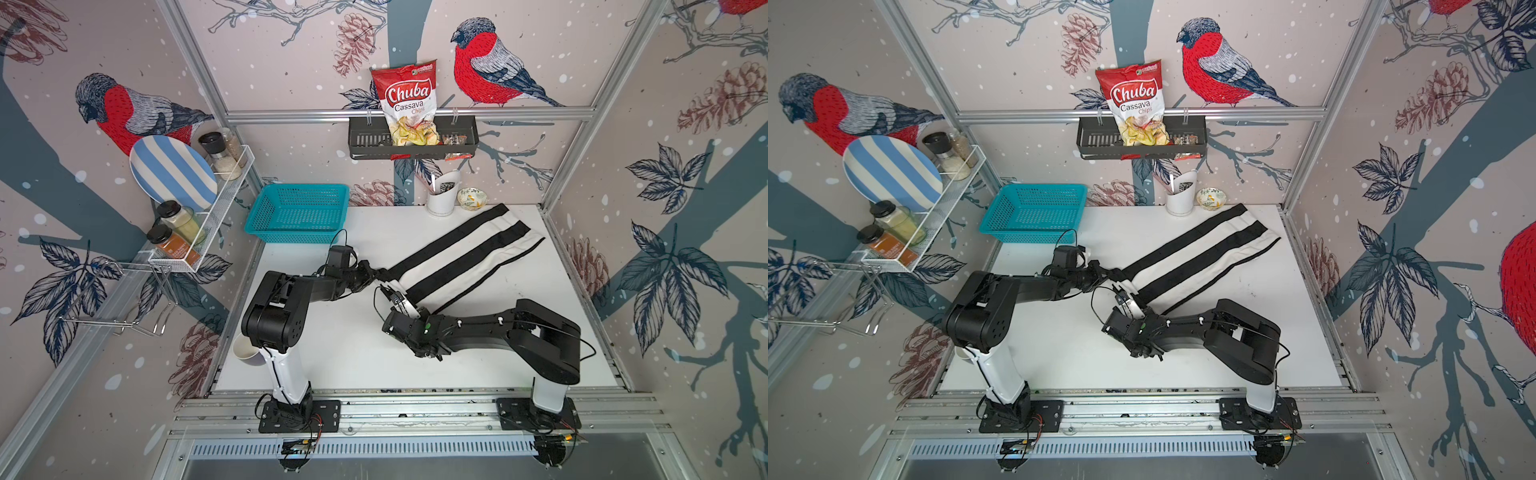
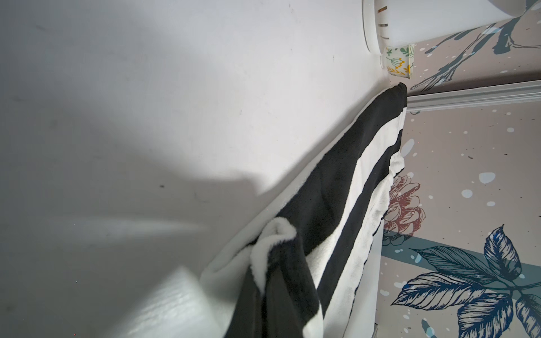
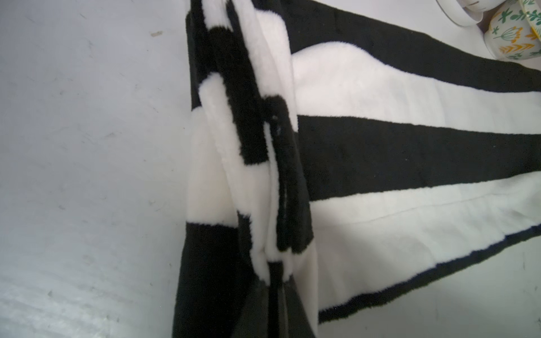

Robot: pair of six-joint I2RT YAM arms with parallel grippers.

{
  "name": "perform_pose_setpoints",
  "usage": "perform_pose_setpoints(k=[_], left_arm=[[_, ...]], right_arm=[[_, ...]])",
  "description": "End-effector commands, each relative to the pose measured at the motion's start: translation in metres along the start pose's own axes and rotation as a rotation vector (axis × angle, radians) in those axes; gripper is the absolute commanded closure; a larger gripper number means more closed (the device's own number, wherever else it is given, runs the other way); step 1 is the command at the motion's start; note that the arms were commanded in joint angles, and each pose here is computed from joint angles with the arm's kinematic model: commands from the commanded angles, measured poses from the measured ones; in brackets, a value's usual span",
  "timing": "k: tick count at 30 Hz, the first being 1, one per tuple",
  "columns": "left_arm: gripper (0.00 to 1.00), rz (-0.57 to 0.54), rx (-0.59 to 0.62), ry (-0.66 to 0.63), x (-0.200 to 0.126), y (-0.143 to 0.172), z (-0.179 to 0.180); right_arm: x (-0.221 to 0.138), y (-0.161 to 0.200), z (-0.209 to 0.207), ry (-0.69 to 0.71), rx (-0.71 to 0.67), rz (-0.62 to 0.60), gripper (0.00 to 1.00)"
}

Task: Roll up the pillowcase
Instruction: Roll the pillowcase at the center of the board.

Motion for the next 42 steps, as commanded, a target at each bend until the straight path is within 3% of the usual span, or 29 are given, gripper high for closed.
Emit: perform_pose_setpoints(k=[1, 2, 3, 7, 13, 15, 18, 32, 35, 39, 41, 42], left_arm=[[1.0, -0.022, 0.051, 0.032, -0.001, -0.005, -0.005], [0.94, -0.018, 0.056, 0.046, -0.003, -0.005, -0.009], [0.81, -0.017, 0.058, 0.055, -0.005, -0.005, -0.012], [0.55, -0.027, 0.091, 0.085, -0.02, -0.005, -0.028], [0.45, -0.022, 0.08, 0.094, -0.036, 0.003, -0.032], [0.32, -0.004, 0.054, 0.112, -0.037, 0.009, -0.029], [0.29, 0.01, 0.038, 0.119, -0.035, 0.018, -0.022], [0.27, 0.051, 0.011, 0.071, 0.005, 0.015, -0.005], [0.4, 0.056, 0.01, 0.038, 0.011, 0.017, 0.003], [0.72, 0.061, -0.002, 0.031, 0.014, 0.019, 0.009], [0.78, 0.058, -0.006, 0.027, 0.015, 0.019, 0.01], [0.81, 0.059, -0.007, 0.025, 0.015, 0.019, 0.01]], right_arm=[[0.007, 0.007, 0.014, -0.124, 0.054, 0.019, 1.0], [0.008, 0.007, 0.013, -0.13, 0.06, 0.022, 1.0], [0.008, 0.006, 0.013, -0.131, 0.066, 0.018, 1.0], [0.01, 0.003, 0.009, -0.14, 0.076, 0.011, 1.0], [0.011, 0.001, 0.005, -0.141, 0.084, 0.006, 1.0], [0.01, 0.0, 0.005, -0.141, 0.088, 0.001, 1.0], [0.01, 0.0, 0.003, -0.141, 0.096, -0.002, 1.0], [0.008, 0.001, 0.001, -0.133, 0.09, -0.004, 1.0], [0.007, 0.0, 0.001, -0.126, 0.083, -0.009, 1.0], [0.006, -0.003, 0.001, -0.121, 0.076, -0.016, 0.99], [0.005, -0.005, 0.001, -0.107, 0.067, -0.017, 0.93], [0.003, -0.006, 0.001, -0.094, 0.06, -0.019, 0.85]])
Point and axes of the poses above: each gripper's point midway between its finger pads, its own x axis out along the fingers, its own z axis along the line the jaws close on, y = z × x, the point moved 5 cm from there along -x, back along the fingers, and after that the axes turned 9 degrees about -x, right-handed, at the moved point
